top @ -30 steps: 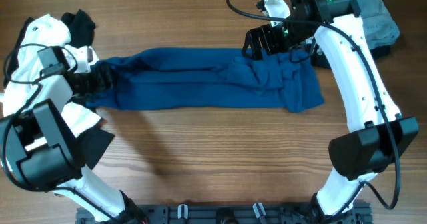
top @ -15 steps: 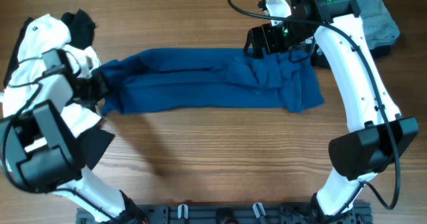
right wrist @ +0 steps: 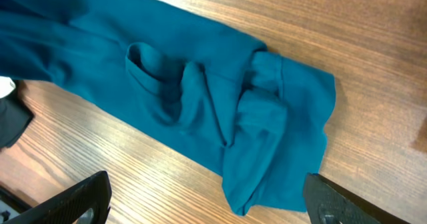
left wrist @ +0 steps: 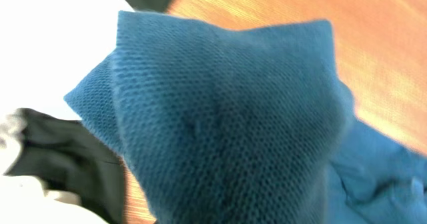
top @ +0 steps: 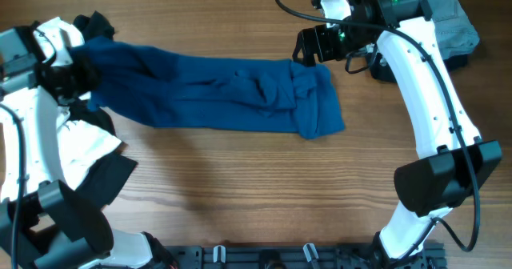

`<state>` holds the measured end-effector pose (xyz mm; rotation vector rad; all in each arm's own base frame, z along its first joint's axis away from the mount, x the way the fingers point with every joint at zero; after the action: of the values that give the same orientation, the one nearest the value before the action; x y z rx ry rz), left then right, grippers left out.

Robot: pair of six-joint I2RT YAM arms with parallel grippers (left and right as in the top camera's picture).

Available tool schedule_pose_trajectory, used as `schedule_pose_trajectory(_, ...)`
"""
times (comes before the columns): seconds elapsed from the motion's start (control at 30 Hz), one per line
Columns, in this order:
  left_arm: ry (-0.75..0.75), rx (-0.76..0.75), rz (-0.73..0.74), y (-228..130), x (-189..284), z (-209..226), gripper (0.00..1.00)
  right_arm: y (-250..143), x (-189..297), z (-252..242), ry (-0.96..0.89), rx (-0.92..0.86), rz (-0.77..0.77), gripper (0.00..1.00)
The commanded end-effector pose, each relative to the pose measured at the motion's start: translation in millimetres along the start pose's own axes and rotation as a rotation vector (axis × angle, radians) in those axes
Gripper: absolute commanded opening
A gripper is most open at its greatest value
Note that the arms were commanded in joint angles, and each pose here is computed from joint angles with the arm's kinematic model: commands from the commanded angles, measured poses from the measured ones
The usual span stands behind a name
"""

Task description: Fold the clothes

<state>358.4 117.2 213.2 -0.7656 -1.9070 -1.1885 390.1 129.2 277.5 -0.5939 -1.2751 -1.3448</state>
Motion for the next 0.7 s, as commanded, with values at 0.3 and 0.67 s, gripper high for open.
schedule_pose_trajectory(0.3,-0.158,-0.431,0.222,-64,-66,-148,0.04,3,1,-5,-0.023,-0.028,-0.019,0.95)
schedule_pose_trajectory(0.67,-0.168,-0.362,0.293,-93,-120,-181,0.18,3,1,-5,-0.023,-0.027,-0.020,0.97)
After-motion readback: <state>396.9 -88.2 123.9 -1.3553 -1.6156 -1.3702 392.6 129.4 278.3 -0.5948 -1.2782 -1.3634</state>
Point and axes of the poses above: each gripper's point midway between its finger pads, its own x axis back along the fingers, its own z axis along the line the jaws close on, y = z × x, the point moved 7 cm from there along x, back along the fingers, and after that the axes turned 2 degrees about -x, right-handed, at the moved point
